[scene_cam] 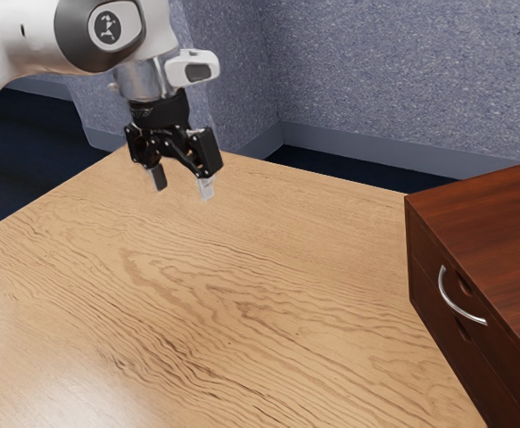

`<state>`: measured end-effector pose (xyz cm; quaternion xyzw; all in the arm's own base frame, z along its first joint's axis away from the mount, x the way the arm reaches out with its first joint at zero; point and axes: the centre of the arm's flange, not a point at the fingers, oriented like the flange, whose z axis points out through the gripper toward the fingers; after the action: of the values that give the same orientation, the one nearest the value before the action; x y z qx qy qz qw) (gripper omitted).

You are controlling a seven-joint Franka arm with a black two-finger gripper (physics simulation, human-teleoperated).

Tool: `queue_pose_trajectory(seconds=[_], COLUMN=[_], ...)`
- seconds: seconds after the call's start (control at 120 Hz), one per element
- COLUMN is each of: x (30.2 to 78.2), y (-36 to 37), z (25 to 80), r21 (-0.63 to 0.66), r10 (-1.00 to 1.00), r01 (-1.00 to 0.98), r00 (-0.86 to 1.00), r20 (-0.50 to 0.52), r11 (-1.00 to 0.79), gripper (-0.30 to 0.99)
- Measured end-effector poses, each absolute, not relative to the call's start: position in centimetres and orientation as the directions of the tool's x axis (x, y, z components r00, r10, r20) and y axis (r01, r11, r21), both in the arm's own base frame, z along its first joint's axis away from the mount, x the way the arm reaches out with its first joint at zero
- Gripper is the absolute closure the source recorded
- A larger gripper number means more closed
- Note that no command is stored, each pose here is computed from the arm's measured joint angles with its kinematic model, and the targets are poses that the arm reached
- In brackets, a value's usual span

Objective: Pull the drawer handle with one arm to open the drawer

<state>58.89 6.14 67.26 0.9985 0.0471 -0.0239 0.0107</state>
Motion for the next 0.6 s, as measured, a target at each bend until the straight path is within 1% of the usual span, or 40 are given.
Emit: queue_pose_trajectory(seconds=[0.217, 0.283, 0.333, 0.392, 0.433, 0.483, 0.6], x=[59.7, 59.4, 57.8, 53.6, 51.8, 51.2, 52.6], y=[6.6, 6.8, 6.9, 7.1, 7.3, 7.7, 7.2], z=[67.8, 68.7, 71.6, 77.1, 79.1, 79.5, 77.5], r21=[0.037, 0.043, 0.025, -0.01, -0.016, -0.017, -0.005], r10=[0.095, 0.097, 0.097, 0.099, 0.11, 0.139, 0.233], r01=[0.094, 0.095, 0.095, 0.103, 0.116, 0.146, 0.237], r00=[0.995, 0.994, 0.99, 0.977, 0.97, 0.966, 0.957], r20=[0.024, 0.049, 0.102, 0.187, 0.218, 0.219, 0.173], r11=[-0.995, -0.995, -0.995, -0.995, -0.993, -0.989, -0.971], gripper=[0.0, 0.0, 0.0, 0.0, 0.0, 0.0, 0.0])
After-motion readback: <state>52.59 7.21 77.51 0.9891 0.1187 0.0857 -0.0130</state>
